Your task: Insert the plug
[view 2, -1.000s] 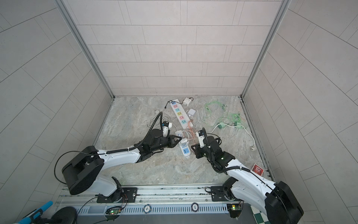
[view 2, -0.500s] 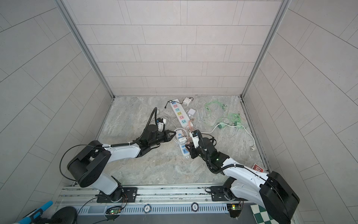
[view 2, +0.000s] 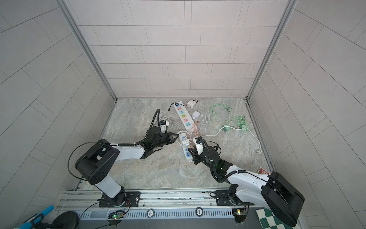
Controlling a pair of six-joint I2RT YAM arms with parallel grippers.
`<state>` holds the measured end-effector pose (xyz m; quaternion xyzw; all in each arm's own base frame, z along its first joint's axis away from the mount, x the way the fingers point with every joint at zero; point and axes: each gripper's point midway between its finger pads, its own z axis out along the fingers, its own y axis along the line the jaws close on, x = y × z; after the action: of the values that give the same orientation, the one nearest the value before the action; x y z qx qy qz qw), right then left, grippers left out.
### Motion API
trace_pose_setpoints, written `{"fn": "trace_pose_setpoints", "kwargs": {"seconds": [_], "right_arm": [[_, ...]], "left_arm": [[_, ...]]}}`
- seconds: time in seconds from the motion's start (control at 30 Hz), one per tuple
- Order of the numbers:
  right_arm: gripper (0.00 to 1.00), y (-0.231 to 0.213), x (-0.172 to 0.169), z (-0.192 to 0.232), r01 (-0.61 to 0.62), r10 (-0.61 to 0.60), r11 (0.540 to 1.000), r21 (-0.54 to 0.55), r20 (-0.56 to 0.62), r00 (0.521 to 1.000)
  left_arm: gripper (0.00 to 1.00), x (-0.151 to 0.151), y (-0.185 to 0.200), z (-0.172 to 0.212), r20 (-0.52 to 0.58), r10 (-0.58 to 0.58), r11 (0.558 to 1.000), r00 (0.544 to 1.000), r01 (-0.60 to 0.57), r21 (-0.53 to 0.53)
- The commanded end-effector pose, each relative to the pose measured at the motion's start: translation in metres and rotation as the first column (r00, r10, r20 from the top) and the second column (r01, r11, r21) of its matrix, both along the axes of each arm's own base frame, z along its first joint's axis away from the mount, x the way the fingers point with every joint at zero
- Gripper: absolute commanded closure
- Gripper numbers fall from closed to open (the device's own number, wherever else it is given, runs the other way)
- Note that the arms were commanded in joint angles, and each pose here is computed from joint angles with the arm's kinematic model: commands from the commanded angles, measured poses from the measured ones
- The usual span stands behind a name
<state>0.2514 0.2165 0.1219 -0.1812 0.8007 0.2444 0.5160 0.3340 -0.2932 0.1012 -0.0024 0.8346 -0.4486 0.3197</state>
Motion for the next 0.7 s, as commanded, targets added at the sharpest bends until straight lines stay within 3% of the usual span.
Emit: {"fn": "trace_pose_setpoints", "kwargs": {"seconds": [0.0,0.67], "right_arm": [[1.0,-0.007,0.006,0.026,0.059,-0.064,0.997,0.048,0.11,0.992],[1.0,0.024,0.014,-0.001,0.027,-0.033,0.998,0.057,0.109,0.993]], "left_arm": [[0.91,-0.001,0.0,-0.004,0.021,-0.012,1.0,1.0,0.012,-0.004],[0.91,-0.001,-0.004,-0.017,-0.001,-0.023,1.0,1.0,0.023,-0.011]]}}
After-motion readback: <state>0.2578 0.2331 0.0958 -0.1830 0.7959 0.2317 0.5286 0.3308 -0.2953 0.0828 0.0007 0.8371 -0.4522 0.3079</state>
